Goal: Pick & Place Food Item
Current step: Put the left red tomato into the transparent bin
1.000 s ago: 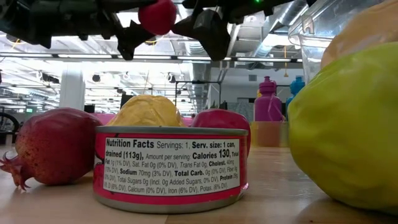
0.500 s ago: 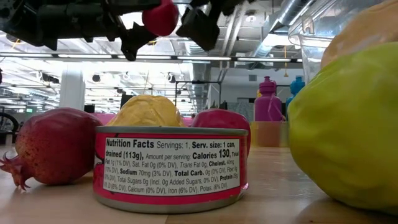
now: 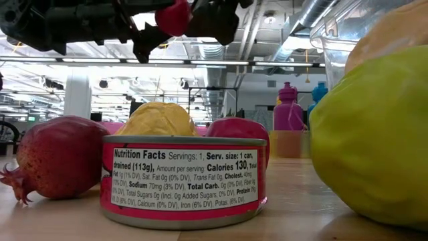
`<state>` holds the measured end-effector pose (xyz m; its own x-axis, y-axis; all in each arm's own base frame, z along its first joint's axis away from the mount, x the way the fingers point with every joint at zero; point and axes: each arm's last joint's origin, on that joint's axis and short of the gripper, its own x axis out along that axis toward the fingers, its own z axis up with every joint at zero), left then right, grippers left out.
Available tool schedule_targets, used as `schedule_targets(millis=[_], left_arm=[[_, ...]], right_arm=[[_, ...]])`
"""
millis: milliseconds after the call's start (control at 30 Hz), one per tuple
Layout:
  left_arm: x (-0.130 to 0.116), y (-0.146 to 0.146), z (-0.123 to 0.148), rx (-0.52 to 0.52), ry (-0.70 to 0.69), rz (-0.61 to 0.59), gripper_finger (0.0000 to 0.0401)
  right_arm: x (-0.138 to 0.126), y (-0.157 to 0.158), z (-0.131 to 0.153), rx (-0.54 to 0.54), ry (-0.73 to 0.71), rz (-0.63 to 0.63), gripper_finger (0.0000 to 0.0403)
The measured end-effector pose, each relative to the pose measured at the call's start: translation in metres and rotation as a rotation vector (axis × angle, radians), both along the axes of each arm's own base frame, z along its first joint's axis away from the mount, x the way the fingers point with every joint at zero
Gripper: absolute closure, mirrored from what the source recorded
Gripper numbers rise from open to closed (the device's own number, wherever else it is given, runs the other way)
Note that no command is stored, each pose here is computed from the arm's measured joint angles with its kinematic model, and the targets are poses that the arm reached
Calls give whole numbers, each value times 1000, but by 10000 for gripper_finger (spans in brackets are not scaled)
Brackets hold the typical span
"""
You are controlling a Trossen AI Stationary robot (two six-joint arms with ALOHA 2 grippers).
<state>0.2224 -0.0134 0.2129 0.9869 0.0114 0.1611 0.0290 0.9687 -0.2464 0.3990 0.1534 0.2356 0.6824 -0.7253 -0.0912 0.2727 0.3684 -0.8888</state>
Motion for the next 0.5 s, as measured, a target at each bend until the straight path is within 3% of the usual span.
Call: schedule_targets(millis=[500], left_arm=[[0,2,0,-11,-4,8,138]], right_arm=[[10,-17,6,10,-31,33,5]])
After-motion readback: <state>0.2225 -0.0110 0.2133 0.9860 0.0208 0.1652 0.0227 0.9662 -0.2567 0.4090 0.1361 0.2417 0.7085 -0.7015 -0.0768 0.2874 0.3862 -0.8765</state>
